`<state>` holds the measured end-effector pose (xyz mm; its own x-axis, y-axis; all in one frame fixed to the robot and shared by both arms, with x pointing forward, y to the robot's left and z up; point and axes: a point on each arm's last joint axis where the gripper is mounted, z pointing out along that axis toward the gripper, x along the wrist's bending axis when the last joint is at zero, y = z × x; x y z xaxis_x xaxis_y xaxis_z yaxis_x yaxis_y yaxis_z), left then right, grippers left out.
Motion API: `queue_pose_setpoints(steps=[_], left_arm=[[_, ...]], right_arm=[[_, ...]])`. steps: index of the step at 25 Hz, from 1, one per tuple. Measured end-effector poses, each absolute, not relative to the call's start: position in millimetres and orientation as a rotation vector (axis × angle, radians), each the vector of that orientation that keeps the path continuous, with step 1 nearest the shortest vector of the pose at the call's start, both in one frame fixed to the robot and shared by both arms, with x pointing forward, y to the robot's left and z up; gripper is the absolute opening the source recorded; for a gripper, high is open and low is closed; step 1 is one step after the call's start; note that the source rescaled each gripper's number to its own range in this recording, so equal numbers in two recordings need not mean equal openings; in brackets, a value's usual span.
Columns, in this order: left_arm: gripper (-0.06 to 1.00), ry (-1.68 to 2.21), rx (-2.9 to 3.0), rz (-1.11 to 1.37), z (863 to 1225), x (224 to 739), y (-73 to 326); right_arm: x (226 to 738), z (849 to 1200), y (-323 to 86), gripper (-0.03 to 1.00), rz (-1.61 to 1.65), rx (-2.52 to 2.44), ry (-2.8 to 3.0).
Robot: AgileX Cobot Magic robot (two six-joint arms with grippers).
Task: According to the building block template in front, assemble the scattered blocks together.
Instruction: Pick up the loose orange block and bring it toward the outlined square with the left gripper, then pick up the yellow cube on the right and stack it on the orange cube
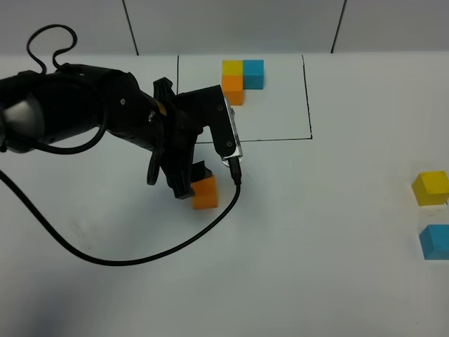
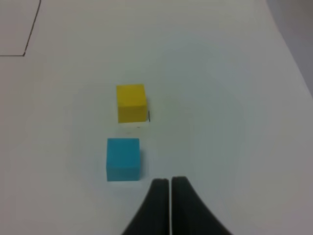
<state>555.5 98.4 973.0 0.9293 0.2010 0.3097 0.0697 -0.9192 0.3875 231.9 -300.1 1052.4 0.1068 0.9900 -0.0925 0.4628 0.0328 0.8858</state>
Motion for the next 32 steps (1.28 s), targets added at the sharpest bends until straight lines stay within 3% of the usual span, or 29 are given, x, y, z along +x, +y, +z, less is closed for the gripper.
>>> queue_pose_setpoints(steps=[3,7,10,14,22,27,32], left_arm=[[0.72,0.177,2.726,0.489,984,550,102],[0.20,0.215,2.759,0.425,986,545,105],[0.04,0.299,2.763,0.405,985,544,107],[0.01,0.586,2.718,0.371,985,545,109],[0.00,1.836,2.062,0.134,984,545,114],[0.00,1.954,2.014,0.295,989,547,127],[0.00,2.002,1.988,0.390,1016,544,156]], right_arm=[[232,1052,-300,0.01,0.800,1.554,1.477],[232,1052,-300,0.01,0.800,1.554,1.477],[232,1052,-300,0.01,0.800,1.554,1.477],[232,1052,-300,0.01,0.800,1.554,1.477],[232,1052,-300,0.01,0.800,1.554,1.477],[232,1052,-300,0.01,0.800,1.554,1.477],[232,1052,-300,0.01,0.800,1.554,1.477]])
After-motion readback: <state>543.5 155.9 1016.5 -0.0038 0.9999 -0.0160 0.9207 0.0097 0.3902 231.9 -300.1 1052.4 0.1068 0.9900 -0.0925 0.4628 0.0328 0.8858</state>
